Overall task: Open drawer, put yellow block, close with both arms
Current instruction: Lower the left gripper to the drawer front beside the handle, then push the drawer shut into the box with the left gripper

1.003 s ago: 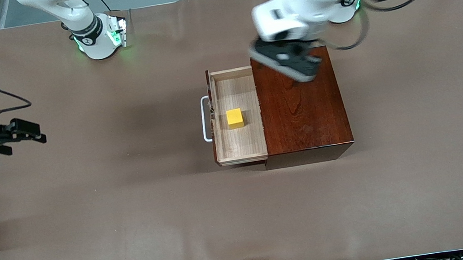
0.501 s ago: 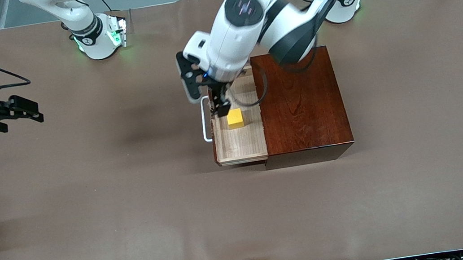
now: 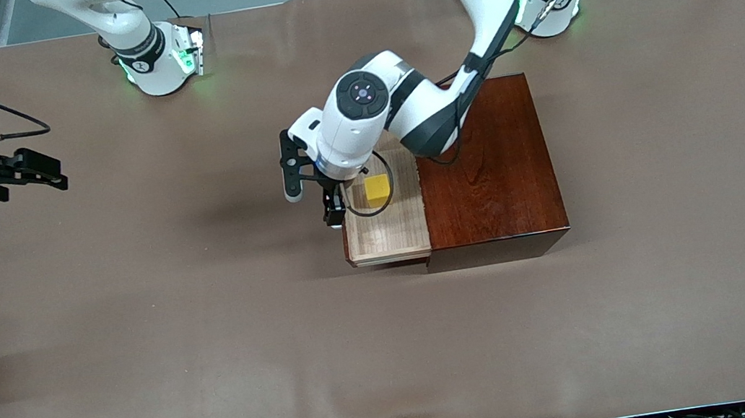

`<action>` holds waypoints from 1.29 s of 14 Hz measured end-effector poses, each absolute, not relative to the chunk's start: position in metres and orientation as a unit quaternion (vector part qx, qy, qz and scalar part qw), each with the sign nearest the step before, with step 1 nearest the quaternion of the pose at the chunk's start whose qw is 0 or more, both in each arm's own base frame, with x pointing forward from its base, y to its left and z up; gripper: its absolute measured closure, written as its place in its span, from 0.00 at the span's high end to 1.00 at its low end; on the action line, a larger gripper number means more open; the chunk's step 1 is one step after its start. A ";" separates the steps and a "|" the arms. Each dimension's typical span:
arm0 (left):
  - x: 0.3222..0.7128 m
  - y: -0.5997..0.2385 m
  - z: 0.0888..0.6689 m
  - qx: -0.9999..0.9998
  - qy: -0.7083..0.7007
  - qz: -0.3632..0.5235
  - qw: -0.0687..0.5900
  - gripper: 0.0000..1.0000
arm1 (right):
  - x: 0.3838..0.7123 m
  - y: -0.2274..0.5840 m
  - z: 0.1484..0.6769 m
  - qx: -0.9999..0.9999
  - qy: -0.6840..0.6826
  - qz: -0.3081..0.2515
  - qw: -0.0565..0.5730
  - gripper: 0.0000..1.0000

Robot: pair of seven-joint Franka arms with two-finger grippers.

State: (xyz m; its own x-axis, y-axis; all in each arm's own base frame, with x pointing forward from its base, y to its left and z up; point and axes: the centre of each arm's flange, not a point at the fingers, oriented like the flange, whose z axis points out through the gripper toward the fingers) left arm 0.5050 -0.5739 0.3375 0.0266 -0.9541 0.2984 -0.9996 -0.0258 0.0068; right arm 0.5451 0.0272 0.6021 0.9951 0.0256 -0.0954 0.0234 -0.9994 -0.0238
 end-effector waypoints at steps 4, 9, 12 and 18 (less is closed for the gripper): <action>0.501 -0.576 0.320 0.714 -0.687 0.089 0.100 1.00 | 0.543 0.028 0.621 -0.999 -0.014 0.039 0.010 1.00; 0.503 -0.569 0.322 0.710 -0.699 0.053 0.066 1.00 | 0.546 0.025 0.630 -0.999 -0.035 0.023 0.011 1.00; 0.499 -0.568 0.324 0.701 -0.711 0.029 0.041 1.00 | 0.548 0.018 0.634 -0.999 -0.051 0.012 0.012 1.00; 0.503 -0.539 0.325 0.702 -0.710 -0.056 -0.017 1.00 | 0.546 0.015 0.648 -0.998 -0.054 0.006 0.012 1.00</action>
